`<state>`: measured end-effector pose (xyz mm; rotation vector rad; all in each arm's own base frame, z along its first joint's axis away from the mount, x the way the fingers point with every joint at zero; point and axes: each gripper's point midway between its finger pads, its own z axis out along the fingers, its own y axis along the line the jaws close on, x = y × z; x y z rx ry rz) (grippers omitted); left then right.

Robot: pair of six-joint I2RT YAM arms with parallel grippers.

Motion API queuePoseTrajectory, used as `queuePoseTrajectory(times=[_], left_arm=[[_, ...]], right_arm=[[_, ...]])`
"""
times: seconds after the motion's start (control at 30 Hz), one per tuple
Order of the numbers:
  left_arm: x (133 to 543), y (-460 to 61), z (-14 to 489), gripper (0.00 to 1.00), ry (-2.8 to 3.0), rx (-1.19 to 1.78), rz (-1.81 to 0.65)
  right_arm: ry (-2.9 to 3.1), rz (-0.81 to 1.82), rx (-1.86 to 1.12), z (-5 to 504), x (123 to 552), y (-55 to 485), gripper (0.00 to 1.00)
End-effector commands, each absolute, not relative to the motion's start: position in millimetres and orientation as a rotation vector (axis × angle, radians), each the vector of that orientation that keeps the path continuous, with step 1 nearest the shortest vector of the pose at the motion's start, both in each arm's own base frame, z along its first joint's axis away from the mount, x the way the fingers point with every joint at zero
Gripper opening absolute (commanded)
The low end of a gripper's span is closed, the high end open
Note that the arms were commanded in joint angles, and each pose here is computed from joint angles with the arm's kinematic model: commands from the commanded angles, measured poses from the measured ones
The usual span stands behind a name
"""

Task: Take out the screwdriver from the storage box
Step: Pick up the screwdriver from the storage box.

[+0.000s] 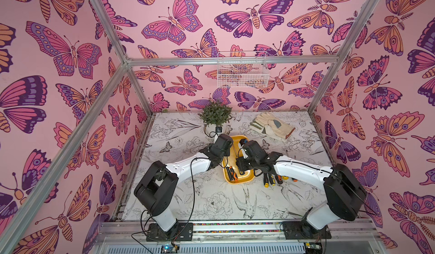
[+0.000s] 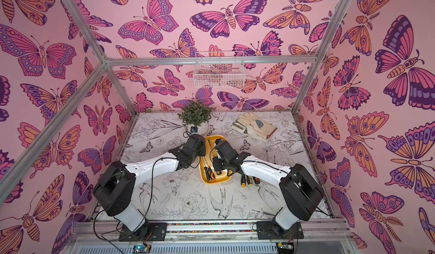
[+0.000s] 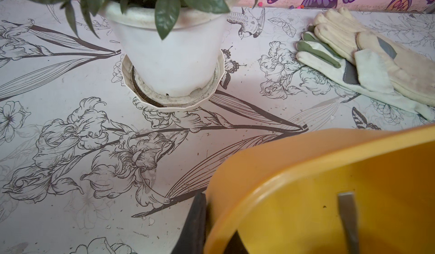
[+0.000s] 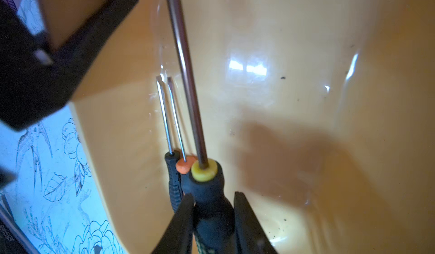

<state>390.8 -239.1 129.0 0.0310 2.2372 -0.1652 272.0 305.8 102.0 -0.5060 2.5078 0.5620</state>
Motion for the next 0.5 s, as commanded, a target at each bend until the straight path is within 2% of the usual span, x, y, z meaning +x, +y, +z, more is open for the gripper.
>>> queuePoseTrajectory(times=[0.0,0.47], left_arm=[[394.5,-243.1,133.8,0.0,2.234,0.018,-0.186],[394.3,-242.7,134.6,0.0,2.232,0.018,-0.189]], right_arm=[[2.497,0.532,-0.505,115.1,269.7,295.6,0.0],[2.478,0.403,-0.5,154.9,261.7,250.8,0.0]])
